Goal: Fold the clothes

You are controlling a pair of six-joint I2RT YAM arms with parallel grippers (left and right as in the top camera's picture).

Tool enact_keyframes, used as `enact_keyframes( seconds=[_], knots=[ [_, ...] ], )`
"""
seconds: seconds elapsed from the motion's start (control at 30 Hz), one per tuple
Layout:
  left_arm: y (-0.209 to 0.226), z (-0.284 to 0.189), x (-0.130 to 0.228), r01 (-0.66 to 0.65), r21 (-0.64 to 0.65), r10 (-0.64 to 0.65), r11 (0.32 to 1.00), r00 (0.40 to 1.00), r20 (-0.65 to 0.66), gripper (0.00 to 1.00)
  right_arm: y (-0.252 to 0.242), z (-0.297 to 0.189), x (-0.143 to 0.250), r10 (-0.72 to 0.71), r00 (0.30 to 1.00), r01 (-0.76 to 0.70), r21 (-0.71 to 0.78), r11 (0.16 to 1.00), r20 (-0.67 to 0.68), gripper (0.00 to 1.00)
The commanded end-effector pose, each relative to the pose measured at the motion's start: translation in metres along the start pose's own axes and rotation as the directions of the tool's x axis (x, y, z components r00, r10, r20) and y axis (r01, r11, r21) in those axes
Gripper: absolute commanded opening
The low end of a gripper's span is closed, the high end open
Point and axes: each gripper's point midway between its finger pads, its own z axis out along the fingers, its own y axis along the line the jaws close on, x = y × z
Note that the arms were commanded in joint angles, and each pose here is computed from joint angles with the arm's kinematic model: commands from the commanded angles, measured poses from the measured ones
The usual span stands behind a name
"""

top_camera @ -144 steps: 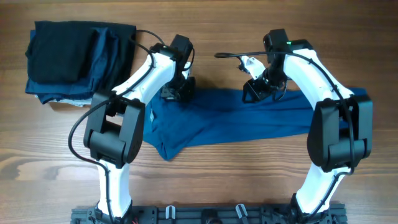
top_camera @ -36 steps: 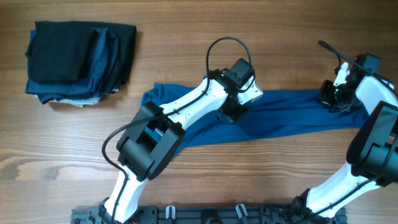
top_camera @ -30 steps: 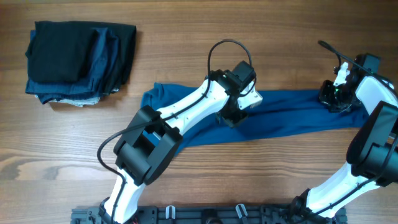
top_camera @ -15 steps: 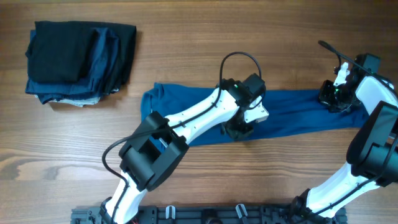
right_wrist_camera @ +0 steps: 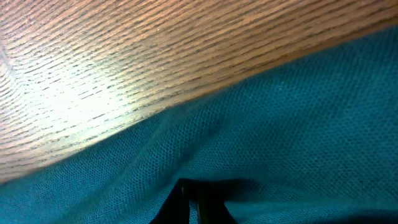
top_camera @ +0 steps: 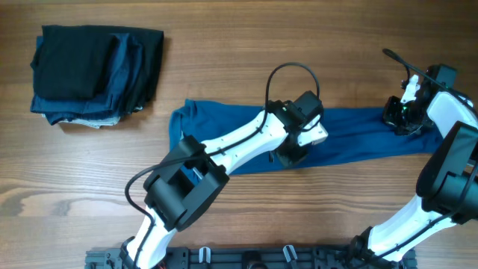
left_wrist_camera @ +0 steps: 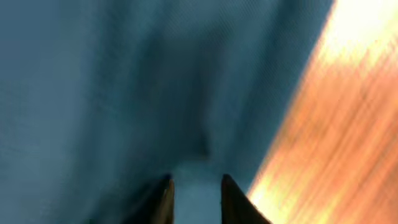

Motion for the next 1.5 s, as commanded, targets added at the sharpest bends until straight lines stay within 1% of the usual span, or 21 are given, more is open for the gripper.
enact_keyframes(
  seconds=[0.0,0.07,0.1,0.17,0.23,0.33,0.43,0.57,0.73,0.8,0.9,0.93,1.0,1.03,1.07,1.1,1.13,1.2,1.23,1.43,1.47],
  knots=[
    [0.023,-0.021,-0.016,-0.007,-0.127,0.016,0.992,0.997,0.071,0.31,-0.003,0.026,0.024,0.017,0.997,-0.017,-0.001,1.0,-0.081,0.07],
    [0.033,-0.022,-0.017,-0.004,-0.178,0.018,0.984,0.997,0.074,0.36,-0.003,0.026,0.024,0.017,0.997,-0.017,-0.001,1.0,-0.081,0.08],
    [0.037,-0.023,-0.017,-0.001,-0.192,0.016,0.981,0.997,0.074,0.37,-0.003,0.026,0.024,0.017,0.997,-0.017,-0.001,1.0,-0.081,0.08],
    [0.042,-0.024,-0.016,-0.015,-0.198,0.029,0.98,0.997,0.07,0.38,-0.003,0.026,0.024,0.017,0.997,-0.017,-0.001,1.0,-0.081,0.08],
    [0.046,-0.024,-0.016,-0.015,-0.202,0.03,0.979,0.997,0.072,0.41,-0.003,0.026,0.024,0.016,0.997,-0.017,-0.001,1.0,-0.081,0.08],
    [0.052,-0.024,-0.015,-0.031,-0.206,0.046,0.978,0.997,0.068,0.44,-0.003,0.026,0.024,0.017,0.997,-0.017,-0.001,1.0,-0.081,0.08],
    [0.052,-0.022,-0.013,-0.039,-0.192,0.052,0.981,0.997,0.065,0.43,-0.003,0.026,0.024,0.016,0.997,-0.017,-0.001,1.0,-0.081,0.09],
    [0.042,-0.012,-0.009,-0.042,-0.13,0.049,0.991,0.998,0.05,0.38,-0.003,0.026,0.024,0.017,0.997,-0.017,-0.001,1.0,-0.081,0.09],
    [0.028,-0.01,0.001,-0.04,-0.057,0.042,0.998,0.999,0.018,0.32,-0.003,0.026,0.024,0.017,0.997,-0.017,-0.001,1.0,-0.081,0.09],
    [0.028,-0.01,0.003,-0.039,-0.054,0.04,0.998,0.999,0.007,0.27,-0.003,0.026,0.024,0.017,0.997,-0.017,-0.001,1.0,-0.081,0.09],
    [0.027,-0.01,0.006,-0.037,-0.05,0.037,0.998,0.999,-0.004,0.26,-0.003,0.026,0.024,0.017,0.997,-0.017,-0.001,1.0,-0.081,0.09],
    [0.027,-0.01,0.007,-0.037,-0.05,0.037,0.998,0.999,-0.006,0.21,-0.003,0.026,0.024,0.017,0.997,-0.017,-0.001,1.0,-0.081,0.09],
    [0.027,-0.01,0.007,-0.037,-0.05,0.037,0.998,0.999,-0.007,0.18,-0.003,0.026,0.024,0.017,0.997,-0.017,-0.001,1.0,-0.081,0.09],
    [0.027,-0.01,0.007,-0.037,-0.05,0.037,0.998,0.999,-0.006,0.17,-0.003,0.026,0.024,0.017,0.997,-0.017,-0.001,1.0,-0.081,0.09],
    [0.027,-0.01,0.007,-0.037,-0.05,0.037,0.998,0.999,-0.006,0.19,-0.003,0.026,0.024,0.017,0.997,-0.017,-0.001,1.0,-0.081,0.09],
    [0.027,-0.01,0.007,-0.037,-0.05,0.037,0.998,0.999,-0.006,0.26,-0.003,0.026,0.024,0.017,0.997,-0.017,-0.001,1.0,-0.081,0.09],
    [0.027,-0.01,0.006,-0.037,-0.05,0.037,0.998,0.999,-0.004,0.29,-0.003,0.026,0.024,0.017,0.997,-0.017,-0.001,1.0,-0.081,0.09],
    [0.027,-0.01,0.006,-0.037,-0.051,0.037,0.998,0.999,-0.003,0.2,-0.003,0.026,0.024,0.017,0.997,-0.017,-0.001,1.0,-0.081,0.09],
    [0.027,-0.009,0.006,-0.037,-0.05,0.037,0.998,0.999,-0.004,0.17,-0.003,0.026,0.024,0.017,0.997,-0.017,-0.001,1.0,-0.081,0.09],
    [0.025,-0.002,0.014,-0.033,-0.036,0.032,0.999,0.999,-0.027,0.13,-0.003,0.026,0.024,0.017,0.996,-0.017,-0.001,1.0,-0.083,0.09],
    [0.025,-0.002,0.015,-0.033,-0.036,0.032,0.999,0.999,-0.029,0.11,-0.003,0.026,0.024,0.017,0.996,-0.017,-0.001,1.0,-0.083,0.09]
  ],
)
